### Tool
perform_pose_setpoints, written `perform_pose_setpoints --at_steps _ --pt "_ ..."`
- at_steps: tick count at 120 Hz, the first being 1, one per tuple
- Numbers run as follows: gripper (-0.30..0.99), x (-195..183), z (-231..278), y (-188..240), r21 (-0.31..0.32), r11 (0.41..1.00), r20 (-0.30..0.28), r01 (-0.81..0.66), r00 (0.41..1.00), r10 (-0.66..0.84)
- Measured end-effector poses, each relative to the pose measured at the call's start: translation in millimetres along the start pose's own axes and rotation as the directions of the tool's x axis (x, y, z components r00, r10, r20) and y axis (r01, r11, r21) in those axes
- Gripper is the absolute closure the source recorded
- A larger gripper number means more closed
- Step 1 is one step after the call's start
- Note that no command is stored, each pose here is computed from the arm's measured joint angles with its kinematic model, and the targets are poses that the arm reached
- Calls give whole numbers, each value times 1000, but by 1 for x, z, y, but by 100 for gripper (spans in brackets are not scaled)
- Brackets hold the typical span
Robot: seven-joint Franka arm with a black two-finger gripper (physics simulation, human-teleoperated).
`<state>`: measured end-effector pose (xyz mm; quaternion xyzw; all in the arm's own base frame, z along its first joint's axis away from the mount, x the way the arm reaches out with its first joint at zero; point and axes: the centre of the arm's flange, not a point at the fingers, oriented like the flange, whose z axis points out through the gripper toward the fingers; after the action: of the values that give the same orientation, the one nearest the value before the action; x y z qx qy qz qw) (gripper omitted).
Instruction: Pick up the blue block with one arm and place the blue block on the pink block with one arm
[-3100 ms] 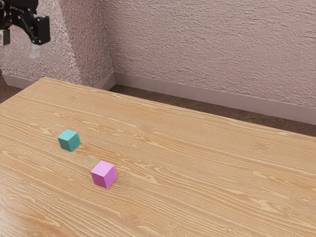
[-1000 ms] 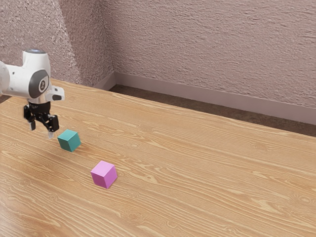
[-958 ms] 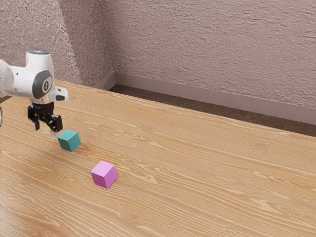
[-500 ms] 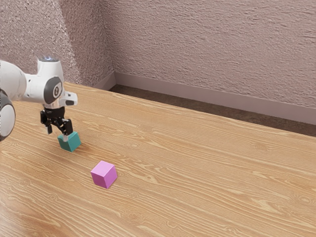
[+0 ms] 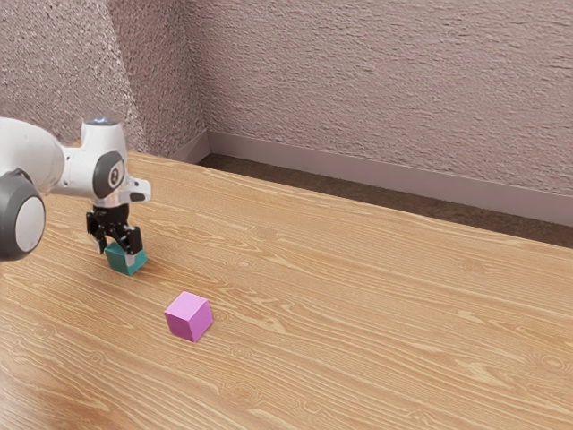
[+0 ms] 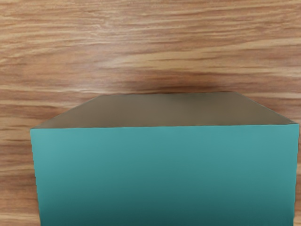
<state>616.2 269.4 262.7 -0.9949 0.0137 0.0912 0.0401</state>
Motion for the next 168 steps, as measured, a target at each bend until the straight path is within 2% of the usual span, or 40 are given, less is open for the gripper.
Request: perform_pose_setpoints --at_steps 16,39,70,101,125,151,168 --pt "25 3 6 -2 -12 1000 -2 8 1000 -8" --pt "35 5 -2 3 -9 1000 -12 1 1000 -1" --pt "37 -20 -38 20 -9 1000 -30 -16 999 15" --pt "40 -64 -77 73 -22 999 -47 -34 998 33" --pt "41 -76 -105 129 -19 998 -79 -63 995 62" --pt "42 -83 -96 184 -53 996 -57 -68 996 65" --pt "42 -86 -96 205 -66 996 -54 -52 997 48"
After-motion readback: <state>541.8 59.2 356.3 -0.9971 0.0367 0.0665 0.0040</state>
